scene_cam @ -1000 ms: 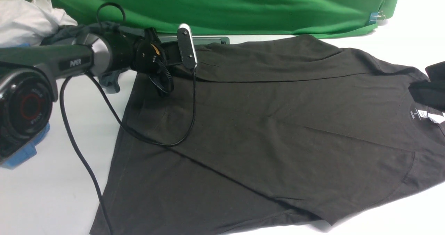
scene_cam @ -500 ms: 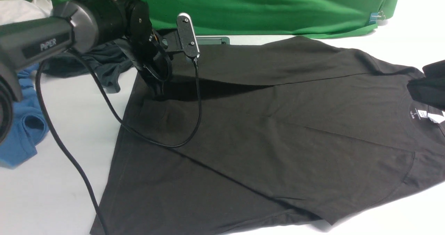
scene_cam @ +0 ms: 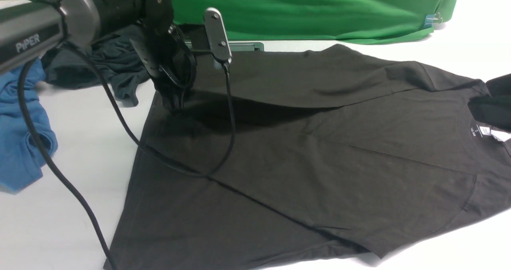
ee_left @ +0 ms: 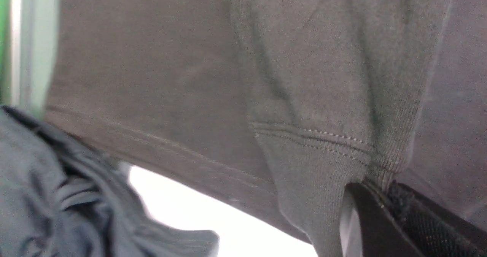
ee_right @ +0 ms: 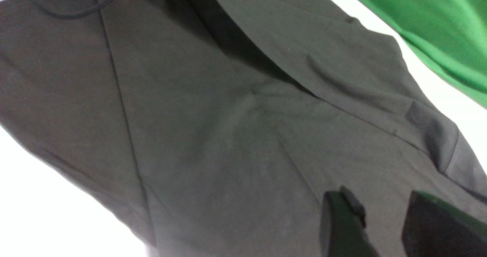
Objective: Fold a long-sleeved shirt on a white desktop.
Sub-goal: 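Fold the left side of the dark shirt inward over its body with the left gripper, then grasp the near edge of the shirt at its hem and shoulder corners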
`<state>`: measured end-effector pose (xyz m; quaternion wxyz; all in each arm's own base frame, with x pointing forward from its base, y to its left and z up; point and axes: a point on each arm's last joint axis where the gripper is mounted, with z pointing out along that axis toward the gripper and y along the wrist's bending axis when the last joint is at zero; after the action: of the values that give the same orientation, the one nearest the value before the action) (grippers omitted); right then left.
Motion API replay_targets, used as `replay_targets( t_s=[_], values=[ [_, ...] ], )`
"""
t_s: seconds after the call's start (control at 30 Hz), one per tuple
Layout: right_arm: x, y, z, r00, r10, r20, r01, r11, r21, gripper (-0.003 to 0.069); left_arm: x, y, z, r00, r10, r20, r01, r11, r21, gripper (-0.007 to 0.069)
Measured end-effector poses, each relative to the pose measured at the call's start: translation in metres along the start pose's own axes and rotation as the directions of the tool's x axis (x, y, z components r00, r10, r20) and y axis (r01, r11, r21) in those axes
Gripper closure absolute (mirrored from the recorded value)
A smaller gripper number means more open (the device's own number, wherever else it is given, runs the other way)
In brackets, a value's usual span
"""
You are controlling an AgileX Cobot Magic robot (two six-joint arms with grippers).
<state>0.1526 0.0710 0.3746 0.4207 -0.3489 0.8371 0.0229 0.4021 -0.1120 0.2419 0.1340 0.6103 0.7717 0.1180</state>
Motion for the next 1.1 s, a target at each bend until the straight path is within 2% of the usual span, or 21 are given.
replay_targets(
  t_s=[0.17, 0.3, 0.4, 0.53, 0.63, 0.7, 0.83, 0.9, 0.93, 1.0, 1.1],
  values=[
    [0.002, 0.001, 0.000, 1.000, 0.000, -0.017, 0.000, 1.000, -0.007, 0.0421, 0.008, -0.020, 0.016, 0.996, 0.029, -0.084, -0.021, 0.996, 0.088, 0.0587],
    [0.002, 0.001, 0.000, 1.000, 0.000, -0.019, 0.000, 1.000, -0.007, 0.0421, 0.015, -0.032, 0.027, 0.991, 0.032, -0.130, -0.014, 0.991, 0.132, 0.0537],
    [0.002, 0.001, 0.000, 1.000, 0.000, -0.022, 0.000, 1.000, -0.009, 0.0421, 0.016, -0.037, 0.030, 0.990, 0.026, -0.136, -0.005, 0.989, 0.151, 0.0423],
    [0.002, 0.001, 0.000, 1.000, 0.009, -0.024, -0.009, 1.000, -0.010, 0.0421, 0.013, -0.039, 0.025, 0.990, -0.091, -0.108, 0.107, 0.982, 0.156, 0.0216],
    [0.003, 0.001, 0.000, 0.999, 0.019, -0.033, -0.019, 1.000, -0.013, 0.0421, 0.011, -0.041, 0.005, 0.984, -0.163, -0.068, 0.172, 0.973, 0.155, 0.0100],
    [0.004, 0.002, 0.000, 0.999, 0.021, -0.041, -0.021, 1.000, -0.016, 0.0421, 0.008, -0.048, -0.011, 0.986, -0.156, -0.054, 0.162, 0.975, 0.153, 0.0096],
    [0.005, 0.002, 0.000, 0.998, 0.022, -0.058, -0.023, 0.999, -0.023, 0.0419, 0.004, -0.073, -0.033, 0.996, -0.082, -0.024, 0.085, 0.981, 0.177, 0.0176],
    [0.007, 0.003, -0.002, 0.998, 0.022, -0.064, -0.024, 0.999, -0.026, 0.0419, 0.005, -0.106, -0.040, 1.000, 0.003, 0.017, -0.008, 0.965, 0.262, 0.0298],
    [0.007, 0.003, -0.003, 0.998, 0.023, -0.064, -0.025, 0.999, -0.028, 0.0419, 0.008, -0.118, -0.037, 1.000, 0.024, 0.018, -0.028, 0.953, 0.302, 0.0331],
    [0.007, 0.004, -0.006, 0.998, 0.029, -0.057, -0.031, 0.999, -0.034, 0.0419, 0.016, -0.138, -0.031, 0.999, 0.045, 0.014, -0.047, 0.928, 0.369, 0.0391],
    [0.008, 0.005, -0.010, 0.998, 0.035, -0.043, -0.036, 0.999, -0.037, 0.0419, 0.032, -0.163, -0.023, 0.998, 0.062, -0.018, -0.049, 0.902, 0.428, 0.0422]
  ],
)
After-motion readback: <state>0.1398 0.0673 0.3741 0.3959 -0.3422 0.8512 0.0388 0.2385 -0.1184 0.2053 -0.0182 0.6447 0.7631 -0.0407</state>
